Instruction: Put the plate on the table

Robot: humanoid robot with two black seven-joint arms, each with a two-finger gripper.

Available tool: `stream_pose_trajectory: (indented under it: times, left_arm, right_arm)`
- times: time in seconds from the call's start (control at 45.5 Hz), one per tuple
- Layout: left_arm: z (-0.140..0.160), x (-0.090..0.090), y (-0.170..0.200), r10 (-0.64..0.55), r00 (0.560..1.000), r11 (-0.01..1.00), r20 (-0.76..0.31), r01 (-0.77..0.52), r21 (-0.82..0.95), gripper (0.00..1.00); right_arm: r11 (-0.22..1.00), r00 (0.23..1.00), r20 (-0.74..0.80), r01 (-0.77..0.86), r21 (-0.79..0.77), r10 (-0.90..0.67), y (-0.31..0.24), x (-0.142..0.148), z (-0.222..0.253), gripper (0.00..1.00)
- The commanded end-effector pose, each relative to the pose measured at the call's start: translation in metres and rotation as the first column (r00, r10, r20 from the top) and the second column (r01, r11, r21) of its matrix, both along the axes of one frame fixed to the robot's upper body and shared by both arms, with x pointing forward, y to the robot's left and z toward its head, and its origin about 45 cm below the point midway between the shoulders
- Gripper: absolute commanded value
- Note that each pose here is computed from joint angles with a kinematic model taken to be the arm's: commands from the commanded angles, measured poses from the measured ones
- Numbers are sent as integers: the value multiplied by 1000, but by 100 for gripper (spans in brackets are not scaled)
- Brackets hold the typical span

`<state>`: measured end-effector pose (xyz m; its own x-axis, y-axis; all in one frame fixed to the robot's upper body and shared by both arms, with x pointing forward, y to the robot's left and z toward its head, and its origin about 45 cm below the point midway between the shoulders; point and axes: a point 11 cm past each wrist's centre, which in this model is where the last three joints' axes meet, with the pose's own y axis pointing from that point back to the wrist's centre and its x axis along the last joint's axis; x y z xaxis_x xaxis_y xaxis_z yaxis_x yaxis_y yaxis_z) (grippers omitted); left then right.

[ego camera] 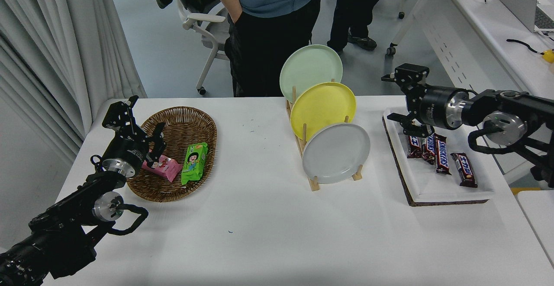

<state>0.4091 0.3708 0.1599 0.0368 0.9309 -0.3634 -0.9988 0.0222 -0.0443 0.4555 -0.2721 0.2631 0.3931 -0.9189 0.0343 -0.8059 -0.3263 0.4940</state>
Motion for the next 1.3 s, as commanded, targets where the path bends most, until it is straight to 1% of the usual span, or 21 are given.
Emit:
stream_pose_trajectory:
  times: [0.0, 0.154, 0.264, 0.396, 0.527, 0.725, 0.857, 1.011, 1.187, 1.275]
  left_arm:
    - [0, 0, 0, -1, 1000, 1000, 0, 1, 0, 100]
    - [0, 0, 1, 1, 1000, 1000, 0, -1, 0, 100]
    - [0, -1, 1, 1, 1000, 1000, -1, -1, 0, 100]
    - [-1, 0, 0, 0, 1000, 1000, -2, 0, 0, 100]
    - [0, 0, 0, -1, 1000, 1000, 0, 1, 0, 100]
    - [0, 0, 0, -1, 1000, 1000, 0, 1, 0, 100]
    - [0, -1, 1, 0, 1000, 1000, -1, 0, 2, 100]
    - [-1, 0, 0, 0, 1000, 1000, -2, 0, 0, 100]
    - [0, 0, 0, 0, 1000, 1000, 0, 0, 2, 100]
    - [0, 0, 0, -1, 1000, 1000, 0, 1, 0, 100]
  right_arm:
    - [991, 988, -105, 119, 65, -112, 40, -6, -20, 99]
    - [992, 981, -163, 115, 48, -106, 56, -13, -33, 99]
    - [990, 971, -198, 141, 27, -133, 53, -17, -40, 99]
    - [991, 968, -232, 115, 72, -96, 73, -29, -39, 99]
    - [992, 970, -236, 80, 100, -55, 88, -32, -34, 99]
    - [994, 977, -206, 77, 81, -59, 87, -26, -24, 99]
    - [991, 980, -182, 102, 88, -85, 85, -16, -10, 99]
    - [987, 974, -198, 133, 92, -112, 79, -14, -9, 99]
    - [989, 972, -189, 148, 12, -143, 67, -9, -11, 99]
    - [986, 961, -218, 168, -16, -168, 63, -11, -17, 99]
